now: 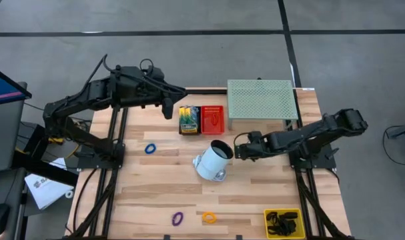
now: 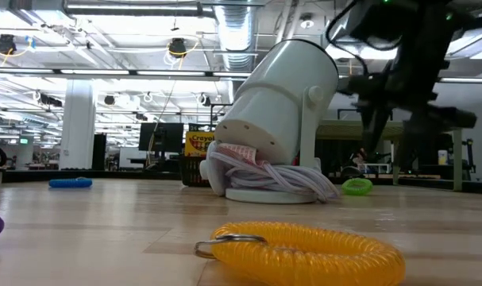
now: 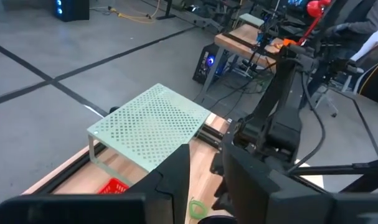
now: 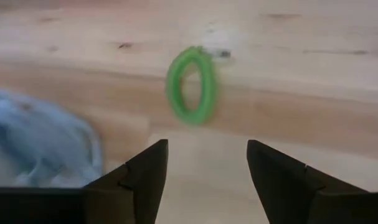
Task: Pick & Place Office Desk Supplies
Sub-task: Put the green spring rubber band into the red bin
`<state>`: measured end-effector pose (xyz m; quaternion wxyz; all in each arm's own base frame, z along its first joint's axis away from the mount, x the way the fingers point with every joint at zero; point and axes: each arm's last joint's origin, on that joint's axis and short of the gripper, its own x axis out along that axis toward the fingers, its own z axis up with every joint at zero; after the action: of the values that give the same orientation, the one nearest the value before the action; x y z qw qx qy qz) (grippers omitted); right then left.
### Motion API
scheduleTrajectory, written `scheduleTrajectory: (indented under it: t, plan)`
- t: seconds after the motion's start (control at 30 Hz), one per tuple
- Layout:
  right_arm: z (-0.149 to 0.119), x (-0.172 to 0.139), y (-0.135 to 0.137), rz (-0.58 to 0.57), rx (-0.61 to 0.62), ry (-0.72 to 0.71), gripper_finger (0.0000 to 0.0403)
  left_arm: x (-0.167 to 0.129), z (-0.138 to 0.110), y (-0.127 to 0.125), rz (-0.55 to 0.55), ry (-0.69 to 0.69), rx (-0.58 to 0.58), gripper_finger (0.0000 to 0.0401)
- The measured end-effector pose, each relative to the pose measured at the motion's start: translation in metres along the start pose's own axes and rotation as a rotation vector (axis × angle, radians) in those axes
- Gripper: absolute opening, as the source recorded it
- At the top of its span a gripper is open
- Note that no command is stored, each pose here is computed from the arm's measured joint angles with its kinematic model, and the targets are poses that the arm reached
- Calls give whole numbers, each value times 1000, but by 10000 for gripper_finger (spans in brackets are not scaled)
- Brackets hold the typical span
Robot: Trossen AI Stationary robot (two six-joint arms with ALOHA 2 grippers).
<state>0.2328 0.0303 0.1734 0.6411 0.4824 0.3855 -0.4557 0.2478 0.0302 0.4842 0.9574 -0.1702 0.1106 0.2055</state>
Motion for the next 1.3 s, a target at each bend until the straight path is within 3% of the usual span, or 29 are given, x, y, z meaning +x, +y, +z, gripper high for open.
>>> scheduleTrajectory:
  t: [0.57,0.67,0.83,0.97,1.13,1.3]
  plan:
    - [7,50,7,-111,1,-26,159,0,2,-1,-9,-17,-26,92]
    - [6,48,6,-114,-3,-25,124,0,2,-1,-8,-17,-26,92]
    - [5,42,7,-95,-7,-30,23,1,3,2,2,-20,-29,92]
    - [1,41,2,-133,-14,-27,16,1,3,3,8,-21,-29,92]
    - [-15,9,-6,-104,-20,-22,7,1,3,3,14,-18,-28,92]
    - [-20,-55,-23,-40,54,-105,4,1,3,3,15,-19,-27,92]
